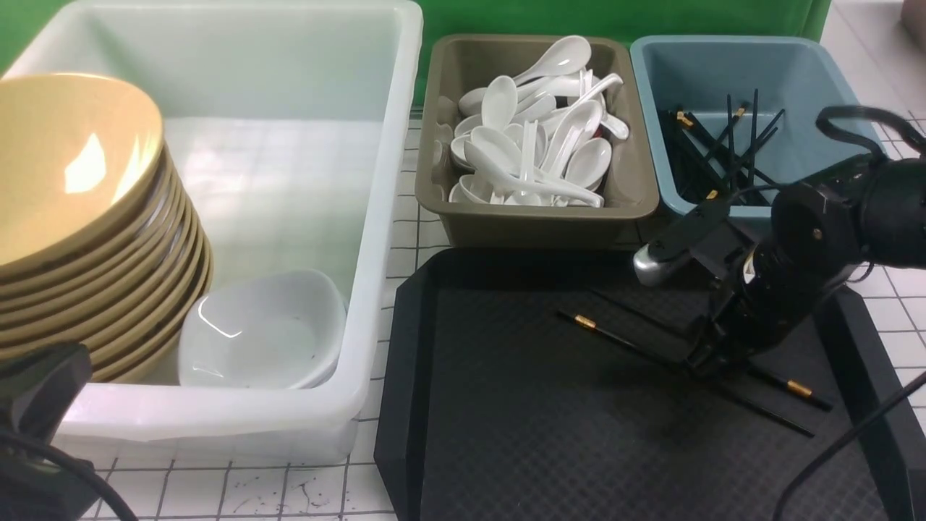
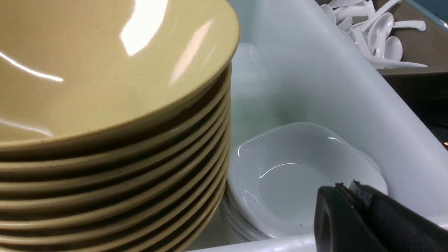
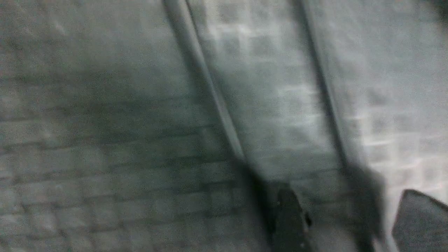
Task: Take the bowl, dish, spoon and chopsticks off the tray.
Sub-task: Use the right arm to grab a chopstick, then use the right arm to put a chopstick into the small storage box on the right
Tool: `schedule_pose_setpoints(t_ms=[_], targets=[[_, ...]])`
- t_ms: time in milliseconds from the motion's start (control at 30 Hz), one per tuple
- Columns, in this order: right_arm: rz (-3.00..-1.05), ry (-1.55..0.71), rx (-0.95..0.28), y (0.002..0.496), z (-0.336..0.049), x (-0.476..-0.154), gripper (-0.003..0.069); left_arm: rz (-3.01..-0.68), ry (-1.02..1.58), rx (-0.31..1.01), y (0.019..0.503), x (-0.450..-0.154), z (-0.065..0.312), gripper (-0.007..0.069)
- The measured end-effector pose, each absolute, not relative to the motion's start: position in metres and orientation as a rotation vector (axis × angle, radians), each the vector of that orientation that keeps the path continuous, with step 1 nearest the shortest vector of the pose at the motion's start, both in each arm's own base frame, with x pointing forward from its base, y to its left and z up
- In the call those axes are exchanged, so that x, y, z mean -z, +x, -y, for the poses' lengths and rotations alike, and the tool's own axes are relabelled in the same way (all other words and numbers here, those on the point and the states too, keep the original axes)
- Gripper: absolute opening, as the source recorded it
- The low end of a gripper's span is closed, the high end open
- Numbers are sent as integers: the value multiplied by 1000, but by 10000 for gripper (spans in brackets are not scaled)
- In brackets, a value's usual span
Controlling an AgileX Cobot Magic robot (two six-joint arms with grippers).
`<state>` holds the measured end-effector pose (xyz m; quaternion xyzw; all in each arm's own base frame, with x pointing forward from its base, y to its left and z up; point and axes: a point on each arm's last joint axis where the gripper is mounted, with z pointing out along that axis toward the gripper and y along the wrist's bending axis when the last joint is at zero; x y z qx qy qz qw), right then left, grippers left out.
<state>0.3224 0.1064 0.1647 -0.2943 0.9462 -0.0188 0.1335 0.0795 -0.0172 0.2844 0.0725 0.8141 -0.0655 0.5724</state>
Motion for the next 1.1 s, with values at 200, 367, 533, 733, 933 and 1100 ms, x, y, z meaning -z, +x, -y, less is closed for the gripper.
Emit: schedule_pose_setpoints(t_ms=[200,367,533,733,933,1100], targets=[[-2773,-815,-24,321,-111,-164,369,-1904,169,152,80,-285,17,-12],[-2788,-810,-54,319,-112,-163,141,-1900,178,143,80,-285,17,-12],[-2813,-822,-54,313,-110,-169,74,-1897,185,137,80,-285,17,-12],[-2632,-777,-63,294,-103,-237,74,-1893,184,136,80,-286,17,-12],[-2057,-557,-35,301,-90,-320,74,-1886,181,134,80,-286,17,-12],[-1986,-330,-36,357,-69,-317,74,-1888,181,134,80,-286,17,-12]])
